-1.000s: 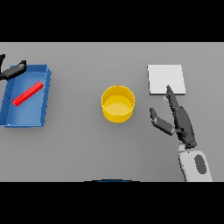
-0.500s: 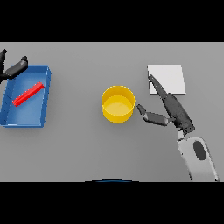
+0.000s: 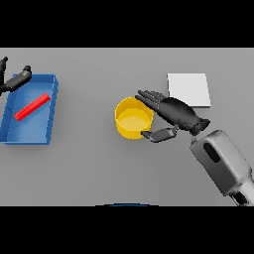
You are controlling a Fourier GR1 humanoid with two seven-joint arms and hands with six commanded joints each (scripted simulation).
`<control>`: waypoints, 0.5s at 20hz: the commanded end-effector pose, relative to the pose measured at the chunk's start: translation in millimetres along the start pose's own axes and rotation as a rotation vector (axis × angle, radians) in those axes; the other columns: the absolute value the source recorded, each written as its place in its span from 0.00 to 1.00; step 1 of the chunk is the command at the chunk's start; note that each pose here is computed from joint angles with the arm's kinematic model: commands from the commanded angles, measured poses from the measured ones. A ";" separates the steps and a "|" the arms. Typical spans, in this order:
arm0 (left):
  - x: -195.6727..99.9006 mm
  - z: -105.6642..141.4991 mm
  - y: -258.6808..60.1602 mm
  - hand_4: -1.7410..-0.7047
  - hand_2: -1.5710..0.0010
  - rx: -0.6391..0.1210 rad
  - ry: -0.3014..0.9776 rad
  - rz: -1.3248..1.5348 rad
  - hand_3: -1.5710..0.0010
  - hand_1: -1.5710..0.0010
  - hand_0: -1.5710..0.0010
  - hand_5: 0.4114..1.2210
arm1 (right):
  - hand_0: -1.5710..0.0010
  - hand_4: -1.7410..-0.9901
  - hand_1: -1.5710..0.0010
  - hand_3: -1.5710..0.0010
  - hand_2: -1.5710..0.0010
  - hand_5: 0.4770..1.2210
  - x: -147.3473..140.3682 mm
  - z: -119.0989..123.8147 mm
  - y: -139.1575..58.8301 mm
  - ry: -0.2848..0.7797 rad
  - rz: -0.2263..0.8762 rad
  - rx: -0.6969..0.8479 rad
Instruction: Pick up the red beaker and tilt it to pour out 1 green nut into yellow bowl. Pick up the yellow bowl and place it on the metallic measuring scale.
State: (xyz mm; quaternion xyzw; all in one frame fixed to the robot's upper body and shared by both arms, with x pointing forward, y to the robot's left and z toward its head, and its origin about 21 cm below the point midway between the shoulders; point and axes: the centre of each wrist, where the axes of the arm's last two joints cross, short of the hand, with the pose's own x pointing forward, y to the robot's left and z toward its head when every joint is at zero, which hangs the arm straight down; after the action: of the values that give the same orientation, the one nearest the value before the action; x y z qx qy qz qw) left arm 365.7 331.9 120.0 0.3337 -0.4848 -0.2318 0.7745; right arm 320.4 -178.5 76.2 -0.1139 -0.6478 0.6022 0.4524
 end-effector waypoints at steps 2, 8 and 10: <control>-1.6 -0.6 0.2 0.95 1.00 -0.001 0.002 0.008 1.00 1.00 1.00 0.38 | 1.00 0.68 1.00 1.00 1.00 0.20 5.4 -8.5 -0.2 -0.028 0.064 0.067; -2.1 -0.1 4.9 0.93 1.00 0.001 -0.018 0.041 1.00 1.00 1.00 0.38 | 1.00 0.70 1.00 1.00 1.00 0.23 10.1 -26.2 0.0 -0.058 0.177 0.208; -2.5 -1.7 1.0 0.92 1.00 -0.004 -0.015 0.047 1.00 1.00 1.00 0.39 | 1.00 0.69 1.00 1.00 1.00 0.23 10.0 -31.5 5.0 -0.080 0.195 0.240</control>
State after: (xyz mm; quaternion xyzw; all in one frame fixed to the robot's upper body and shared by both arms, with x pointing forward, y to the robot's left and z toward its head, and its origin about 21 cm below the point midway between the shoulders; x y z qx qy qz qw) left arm 366.1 334.7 118.6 0.3188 -0.4975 -0.2170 0.7770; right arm 335.4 -148.9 71.9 -0.0971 -0.5745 0.7206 0.3760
